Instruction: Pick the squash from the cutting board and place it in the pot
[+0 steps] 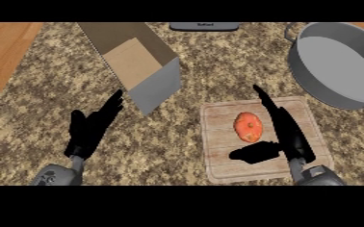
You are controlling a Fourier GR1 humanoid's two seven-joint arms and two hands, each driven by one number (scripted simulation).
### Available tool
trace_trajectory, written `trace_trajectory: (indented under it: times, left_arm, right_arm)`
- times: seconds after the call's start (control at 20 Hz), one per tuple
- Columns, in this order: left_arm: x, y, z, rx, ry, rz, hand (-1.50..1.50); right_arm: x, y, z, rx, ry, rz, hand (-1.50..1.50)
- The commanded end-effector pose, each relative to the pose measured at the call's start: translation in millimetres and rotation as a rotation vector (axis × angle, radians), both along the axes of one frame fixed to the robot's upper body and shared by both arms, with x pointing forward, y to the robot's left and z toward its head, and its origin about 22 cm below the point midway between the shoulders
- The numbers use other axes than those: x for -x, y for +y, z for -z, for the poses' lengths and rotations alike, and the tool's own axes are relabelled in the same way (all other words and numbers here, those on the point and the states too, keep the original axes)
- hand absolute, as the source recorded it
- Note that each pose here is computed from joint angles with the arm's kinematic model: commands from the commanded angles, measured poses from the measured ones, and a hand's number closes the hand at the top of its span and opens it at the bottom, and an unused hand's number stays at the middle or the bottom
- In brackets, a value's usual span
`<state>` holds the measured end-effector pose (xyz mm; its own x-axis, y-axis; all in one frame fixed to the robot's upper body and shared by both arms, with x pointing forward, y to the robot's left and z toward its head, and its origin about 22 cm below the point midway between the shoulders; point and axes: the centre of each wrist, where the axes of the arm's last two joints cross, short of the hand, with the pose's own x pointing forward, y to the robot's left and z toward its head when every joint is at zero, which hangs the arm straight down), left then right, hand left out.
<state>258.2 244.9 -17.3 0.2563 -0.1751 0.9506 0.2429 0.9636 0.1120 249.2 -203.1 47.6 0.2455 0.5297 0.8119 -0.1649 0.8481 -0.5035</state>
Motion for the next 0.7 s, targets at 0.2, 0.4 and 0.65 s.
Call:
trace_trajectory:
  times: [0.2, 0.4, 0.65]
  left_arm:
    - [0.7, -19, 4, -0.002, -0.006, -0.019, 0.00]
    - [0.9, 2, -8, -0.004, 0.003, 0.018, 0.00]
    - [-0.9, -11, -5, -0.003, 0.005, -0.015, 0.00]
  right_arm:
    - [4, -41, 40, 0.029, -0.023, 0.029, -1.50]
    - [-13, -58, 31, 0.011, -0.057, 0.035, -1.50]
    - [-1, -47, 51, -0.131, -0.081, -0.006, -1.50]
